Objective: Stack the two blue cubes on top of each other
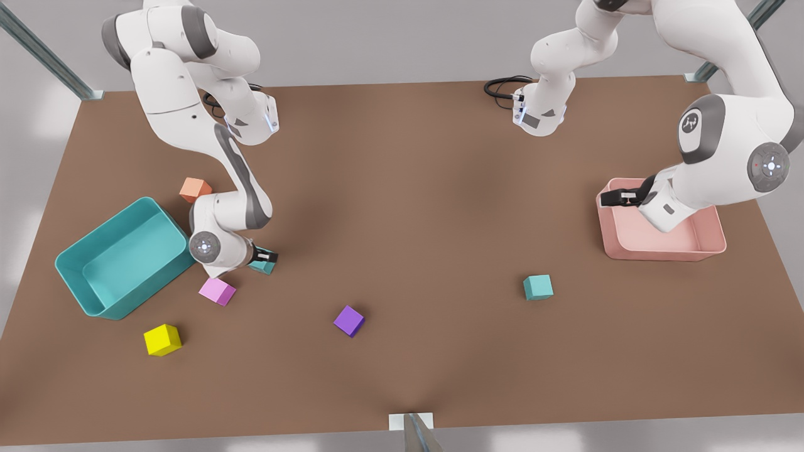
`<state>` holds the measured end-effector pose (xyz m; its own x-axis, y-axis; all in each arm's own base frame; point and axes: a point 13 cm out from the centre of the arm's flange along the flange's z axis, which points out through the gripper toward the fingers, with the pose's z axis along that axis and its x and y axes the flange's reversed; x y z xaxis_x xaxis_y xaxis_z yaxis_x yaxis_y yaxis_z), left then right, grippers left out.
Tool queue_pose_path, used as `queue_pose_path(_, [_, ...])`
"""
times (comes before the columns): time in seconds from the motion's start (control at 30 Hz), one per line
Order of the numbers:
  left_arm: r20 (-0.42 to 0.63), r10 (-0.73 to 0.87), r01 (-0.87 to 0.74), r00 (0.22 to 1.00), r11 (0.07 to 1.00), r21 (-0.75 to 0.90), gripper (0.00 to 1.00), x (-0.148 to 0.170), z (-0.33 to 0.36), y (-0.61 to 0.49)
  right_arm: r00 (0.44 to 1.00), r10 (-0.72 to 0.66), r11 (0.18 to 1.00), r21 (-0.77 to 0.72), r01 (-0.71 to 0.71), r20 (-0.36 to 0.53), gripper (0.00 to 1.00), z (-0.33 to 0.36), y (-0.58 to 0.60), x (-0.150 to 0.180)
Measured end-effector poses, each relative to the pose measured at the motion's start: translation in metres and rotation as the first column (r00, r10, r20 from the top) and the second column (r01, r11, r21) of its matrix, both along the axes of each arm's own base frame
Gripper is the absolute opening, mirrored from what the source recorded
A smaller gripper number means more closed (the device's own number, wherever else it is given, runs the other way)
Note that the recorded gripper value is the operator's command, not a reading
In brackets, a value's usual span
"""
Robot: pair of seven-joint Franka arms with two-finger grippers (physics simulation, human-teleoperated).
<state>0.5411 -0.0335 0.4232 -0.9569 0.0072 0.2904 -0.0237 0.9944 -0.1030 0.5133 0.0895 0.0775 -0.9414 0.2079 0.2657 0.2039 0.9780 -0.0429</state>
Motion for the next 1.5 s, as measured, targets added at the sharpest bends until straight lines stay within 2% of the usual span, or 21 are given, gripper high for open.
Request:
queue_pose_path(0.37, [0.0,0.0,0.0,1.0,1.0,0.0,1.0,0.0,0.0,0.0,0.998,0.016,0.999,0.037,-0.018,0.063,1.0,-0.02,0.002,0.018])
queue_pose_path(0.73, [-0.009,0.0,0.0,1.0,1.0,-0.006,1.0,0.001,-0.005,-0.001,0.998,-0.023,0.998,0.061,0.018,0.067,0.99,-0.028,0.006,0.013])
queue_pose_path(0.77, [-0.01,0.0,0.0,1.0,1.0,-0.006,1.0,0.002,-0.005,-0.001,0.997,-0.025,0.998,0.061,0.021,0.066,0.96,-0.028,0.006,0.013])
queue_pose_path(0.87, [-0.01,0.001,-0.001,1.0,1.0,-0.007,1.0,0.002,-0.006,0.0,0.997,-0.03,0.998,0.062,0.026,0.065,0.76,-0.028,0.006,0.013])
queue_pose_path(0.97, [-0.013,0.002,-0.002,1.0,1.0,-0.008,1.0,0.002,-0.008,0.0,0.997,-0.033,0.997,0.065,0.028,0.069,0.7,-0.025,0.007,0.016])
queue_pose_path(1.1, [-0.021,0.003,-0.003,1.0,1.0,-0.011,1.0,0.004,-0.012,0.001,0.995,-0.019,0.997,0.08,0.011,0.098,0.71,0.001,0.019,0.036])
queue_pose_path(1.17, [-0.024,0.002,-0.002,1.0,1.0,-0.012,1.0,0.005,-0.016,0.0,0.991,0.03,0.995,0.094,-0.042,0.128,0.73,0.027,0.052,0.052])
queue_pose_path(1.27, [-0.026,-0.012,0.013,1.0,1.0,0.01,1.0,0.01,-0.049,-0.002,0.965,0.165,0.97,0.143,-0.196,0.204,0.74,0.078,0.162,0.066])
queue_pose_path(1.4, [-0.031,-0.054,0.055,0.998,0.997,0.057,1.0,0.02,-0.148,-0.022,0.918,0.278,0.92,0.198,-0.339,0.282,0.74,0.117,0.314,0.067])
queue_pose_path(1.5, [0.009,-0.054,0.054,0.998,0.996,0.076,1.0,0.025,-0.211,-0.029,0.914,0.294,0.894,0.257,-0.366,0.281,0.74,0.113,0.414,0.049])
